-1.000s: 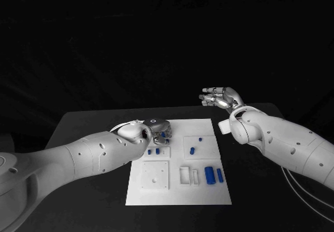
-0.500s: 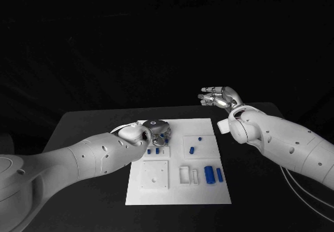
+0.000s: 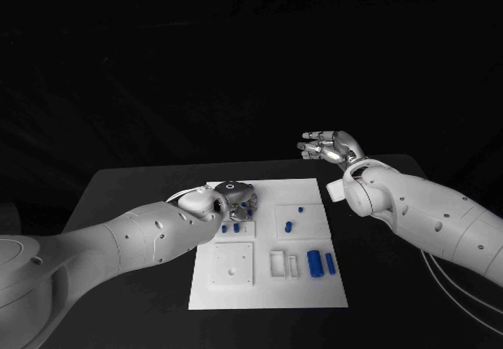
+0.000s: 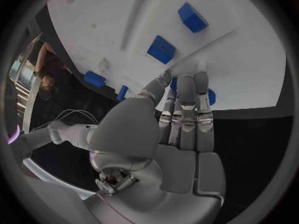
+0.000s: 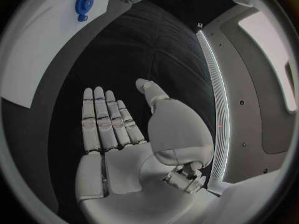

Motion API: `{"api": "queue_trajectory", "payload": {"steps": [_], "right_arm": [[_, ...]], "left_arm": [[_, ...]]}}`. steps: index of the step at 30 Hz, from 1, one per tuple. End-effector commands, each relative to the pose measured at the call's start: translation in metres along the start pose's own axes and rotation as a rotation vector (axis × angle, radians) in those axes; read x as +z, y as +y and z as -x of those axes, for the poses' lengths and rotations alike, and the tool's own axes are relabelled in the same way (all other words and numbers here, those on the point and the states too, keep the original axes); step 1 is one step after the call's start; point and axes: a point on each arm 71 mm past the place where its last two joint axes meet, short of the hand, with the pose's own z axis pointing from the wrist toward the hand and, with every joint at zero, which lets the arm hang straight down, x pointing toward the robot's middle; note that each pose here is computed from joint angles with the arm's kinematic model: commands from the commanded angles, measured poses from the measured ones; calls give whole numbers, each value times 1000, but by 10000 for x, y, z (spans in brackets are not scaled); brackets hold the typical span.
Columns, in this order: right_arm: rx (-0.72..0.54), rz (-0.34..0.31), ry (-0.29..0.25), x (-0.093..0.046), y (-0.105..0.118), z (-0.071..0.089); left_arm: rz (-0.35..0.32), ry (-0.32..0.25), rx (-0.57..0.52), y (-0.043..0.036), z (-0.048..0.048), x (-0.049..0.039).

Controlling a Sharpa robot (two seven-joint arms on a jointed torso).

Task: Assemble the parts on the task board

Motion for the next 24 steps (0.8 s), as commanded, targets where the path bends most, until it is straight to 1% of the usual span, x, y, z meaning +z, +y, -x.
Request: {"api": "queue_trajectory", "payload": {"steps": [1, 10, 17, 24], "right_arm": [[5, 13, 16, 0, 16, -20], [5, 13, 16, 0, 17, -22], [5, 13, 15, 1, 17, -22], [5, 14, 16, 1, 19, -25]], "left_arm": [[-9, -5, -9, -11, 0, 5], [10, 1, -12, 24, -9, 10], [15, 14, -14, 41, -22, 5], [21, 16, -31, 64, -24, -2]]}}
